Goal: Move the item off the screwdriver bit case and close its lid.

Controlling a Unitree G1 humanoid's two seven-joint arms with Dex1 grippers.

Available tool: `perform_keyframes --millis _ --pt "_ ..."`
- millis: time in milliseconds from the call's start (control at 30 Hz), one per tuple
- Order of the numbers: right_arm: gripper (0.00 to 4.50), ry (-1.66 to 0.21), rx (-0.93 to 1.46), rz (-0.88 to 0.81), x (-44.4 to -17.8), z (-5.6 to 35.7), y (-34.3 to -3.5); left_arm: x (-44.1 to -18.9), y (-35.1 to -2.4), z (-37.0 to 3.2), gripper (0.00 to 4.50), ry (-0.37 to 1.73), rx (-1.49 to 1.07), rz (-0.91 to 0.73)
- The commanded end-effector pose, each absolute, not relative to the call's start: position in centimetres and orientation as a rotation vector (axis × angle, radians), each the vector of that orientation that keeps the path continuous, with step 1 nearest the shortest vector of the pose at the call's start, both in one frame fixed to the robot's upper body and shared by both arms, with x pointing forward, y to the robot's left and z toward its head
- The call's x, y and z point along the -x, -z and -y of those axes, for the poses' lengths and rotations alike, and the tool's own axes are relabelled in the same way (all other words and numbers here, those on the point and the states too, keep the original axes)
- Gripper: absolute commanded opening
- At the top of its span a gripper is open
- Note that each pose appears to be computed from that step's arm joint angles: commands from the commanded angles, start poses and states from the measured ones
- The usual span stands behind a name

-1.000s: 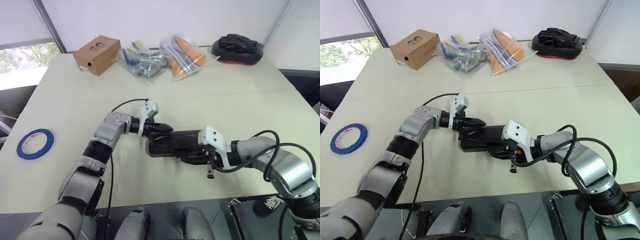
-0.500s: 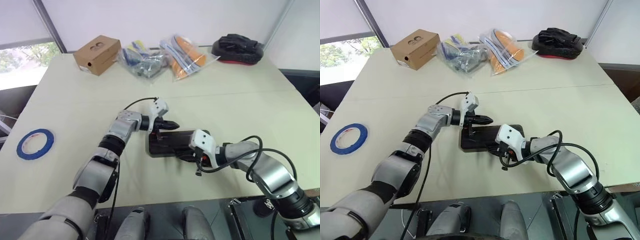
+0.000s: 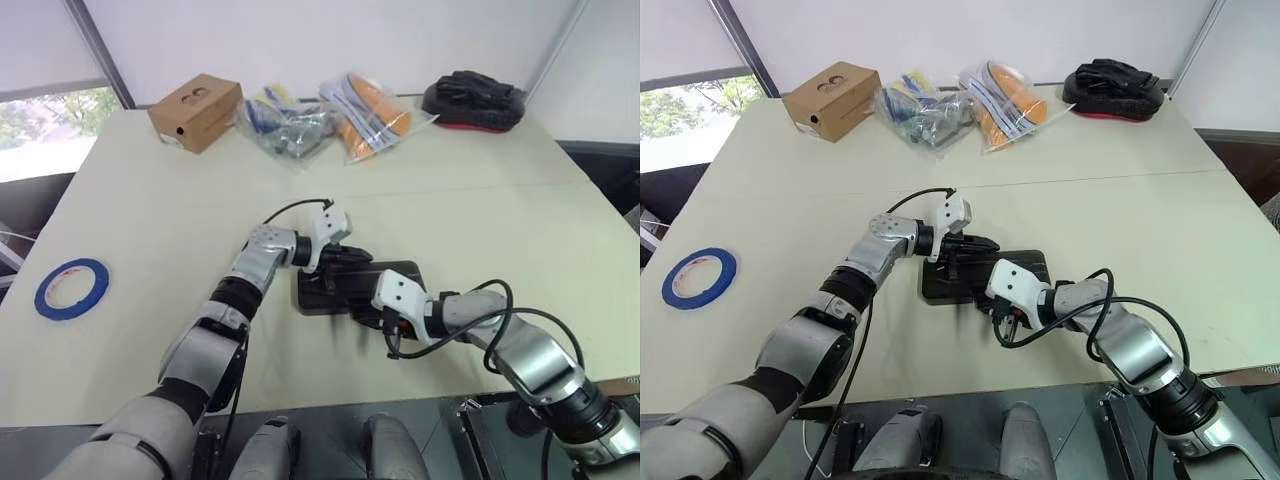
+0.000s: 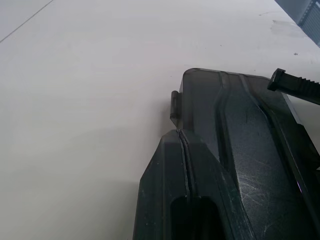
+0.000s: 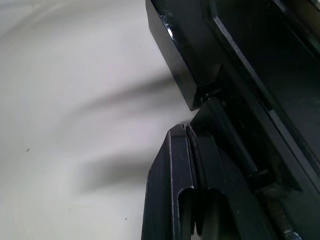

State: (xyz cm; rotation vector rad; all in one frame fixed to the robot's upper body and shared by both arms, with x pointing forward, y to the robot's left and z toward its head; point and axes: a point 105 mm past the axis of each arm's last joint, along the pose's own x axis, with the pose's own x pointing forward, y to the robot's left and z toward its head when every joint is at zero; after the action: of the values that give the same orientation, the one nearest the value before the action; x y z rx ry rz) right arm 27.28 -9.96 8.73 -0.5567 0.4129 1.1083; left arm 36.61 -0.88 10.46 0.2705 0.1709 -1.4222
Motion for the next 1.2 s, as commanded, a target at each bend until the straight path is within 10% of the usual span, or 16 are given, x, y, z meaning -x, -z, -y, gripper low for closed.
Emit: perform_keyframes --millis 33,633,967,1200 --pt "0.03 -1.01 0.607 -0.342 -29.0 10.8 -10.2 -34.9 -5.5 0.1 0.0 1.443 -0.282 -0.358" --pt "0.03 -1.043 0.679 -0.307 -29.1 10.1 -10.7 -34.8 -4.5 -1.5 0.0 1.411 -0.275 -0.399" --pt "0.03 -1.199 0.662 -0.363 -25.7 11.0 -13.5 -37.4 -11.6 -4.0 0.0 1.266 -0.178 -0.174" --pt "0.03 -1.116 0.633 -0.289 -26.6 13.1 -18.2 -34.9 -16.5 -8.3 0.0 1.155 -0.139 -0.061"
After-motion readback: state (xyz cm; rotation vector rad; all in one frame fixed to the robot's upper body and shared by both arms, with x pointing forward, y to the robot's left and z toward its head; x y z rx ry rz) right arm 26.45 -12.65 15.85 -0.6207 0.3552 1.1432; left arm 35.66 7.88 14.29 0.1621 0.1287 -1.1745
